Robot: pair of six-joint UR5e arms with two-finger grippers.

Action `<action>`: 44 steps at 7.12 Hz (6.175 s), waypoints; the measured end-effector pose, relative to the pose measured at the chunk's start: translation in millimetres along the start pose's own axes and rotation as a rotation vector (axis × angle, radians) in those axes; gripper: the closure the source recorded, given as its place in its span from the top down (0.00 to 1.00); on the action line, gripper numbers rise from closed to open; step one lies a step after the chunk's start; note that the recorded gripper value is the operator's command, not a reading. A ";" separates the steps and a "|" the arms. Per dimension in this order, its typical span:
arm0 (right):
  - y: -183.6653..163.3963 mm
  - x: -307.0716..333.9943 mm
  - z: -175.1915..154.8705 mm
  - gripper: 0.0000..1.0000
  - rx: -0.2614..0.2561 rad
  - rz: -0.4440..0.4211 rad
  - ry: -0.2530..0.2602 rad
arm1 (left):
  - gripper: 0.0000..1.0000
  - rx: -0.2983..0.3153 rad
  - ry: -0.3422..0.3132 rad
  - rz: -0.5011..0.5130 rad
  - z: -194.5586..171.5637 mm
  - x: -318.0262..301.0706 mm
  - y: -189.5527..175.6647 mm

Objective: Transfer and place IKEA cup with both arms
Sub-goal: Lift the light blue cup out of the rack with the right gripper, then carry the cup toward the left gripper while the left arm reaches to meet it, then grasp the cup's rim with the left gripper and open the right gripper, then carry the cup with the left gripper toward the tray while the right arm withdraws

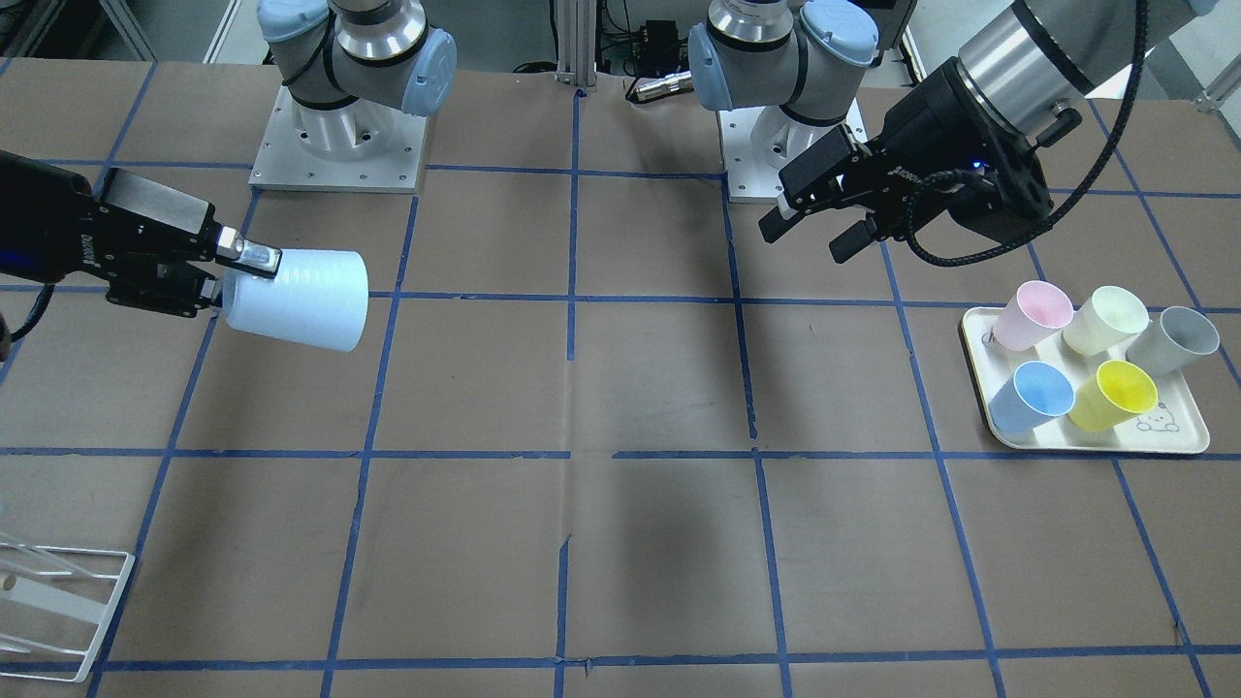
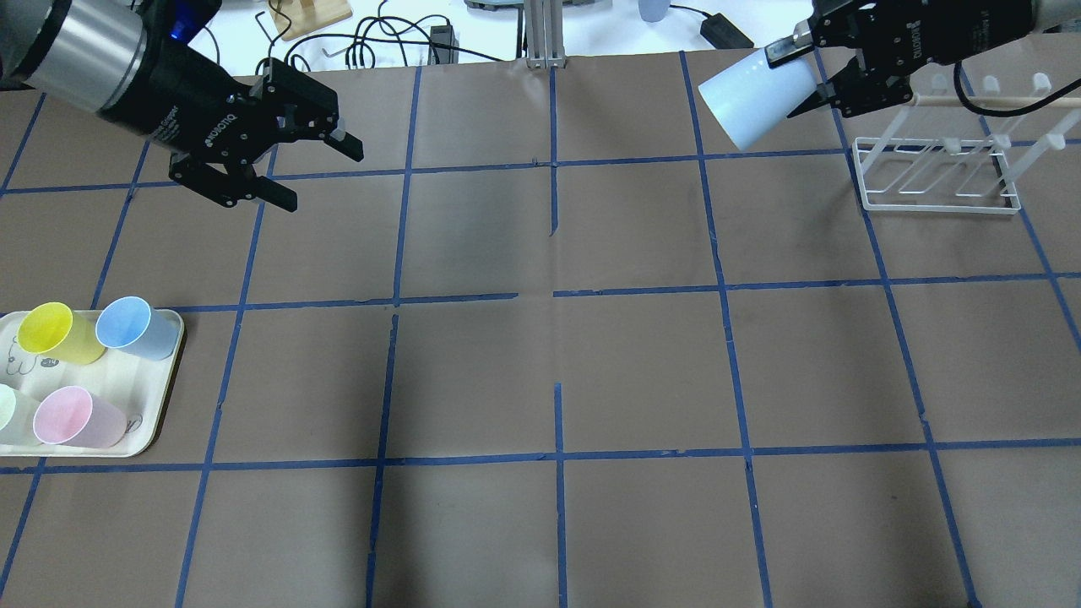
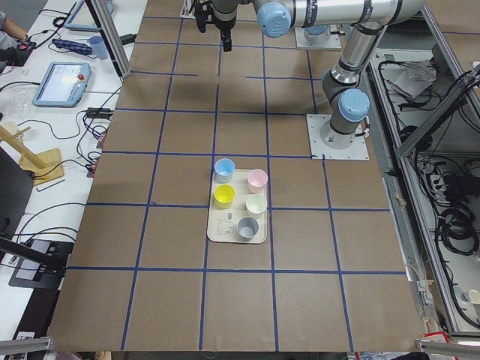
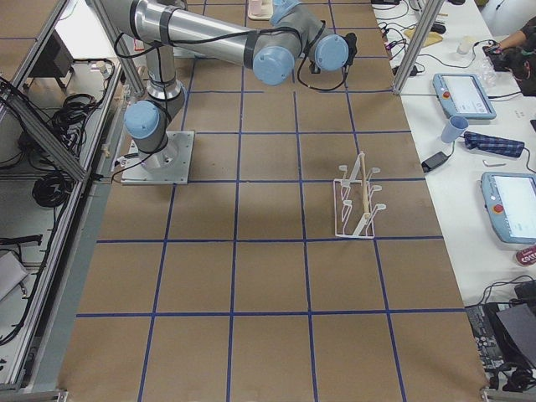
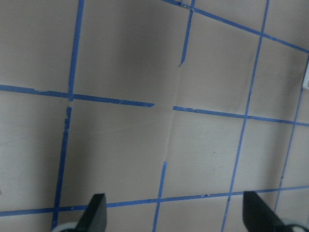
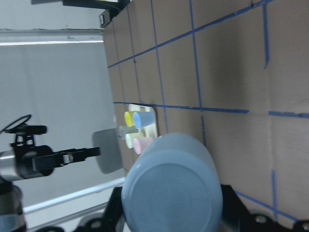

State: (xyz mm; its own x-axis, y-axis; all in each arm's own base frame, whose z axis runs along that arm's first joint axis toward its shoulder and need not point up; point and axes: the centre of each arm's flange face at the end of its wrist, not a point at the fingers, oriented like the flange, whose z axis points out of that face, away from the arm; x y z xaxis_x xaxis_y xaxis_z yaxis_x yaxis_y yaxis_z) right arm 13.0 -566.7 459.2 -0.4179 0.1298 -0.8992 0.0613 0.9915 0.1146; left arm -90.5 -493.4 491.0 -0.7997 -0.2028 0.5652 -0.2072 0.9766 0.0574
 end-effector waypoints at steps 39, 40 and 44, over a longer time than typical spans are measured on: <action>40.4 13.9 136.6 1.00 -0.099 0.544 -0.376 | 0.00 -0.261 0.825 -0.071 137.1 98.7 -15.1; 36.7 12.5 127.3 1.00 -0.094 0.548 -0.371 | 0.00 -0.254 0.817 -0.071 134.2 98.9 -14.8; 28.8 9.9 38.5 0.97 -0.118 0.511 -0.190 | 0.00 -0.073 0.461 -0.077 103.4 99.3 -40.7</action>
State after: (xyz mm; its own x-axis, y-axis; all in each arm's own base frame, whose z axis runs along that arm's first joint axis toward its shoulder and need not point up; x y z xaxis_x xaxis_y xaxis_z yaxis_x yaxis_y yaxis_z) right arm 45.5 -537.2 437.4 -0.1903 0.6015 -0.7758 0.1073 0.7983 0.5926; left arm -219.8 -560.7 459.8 -0.4462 -0.2384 0.8626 -0.2030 0.9657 0.1619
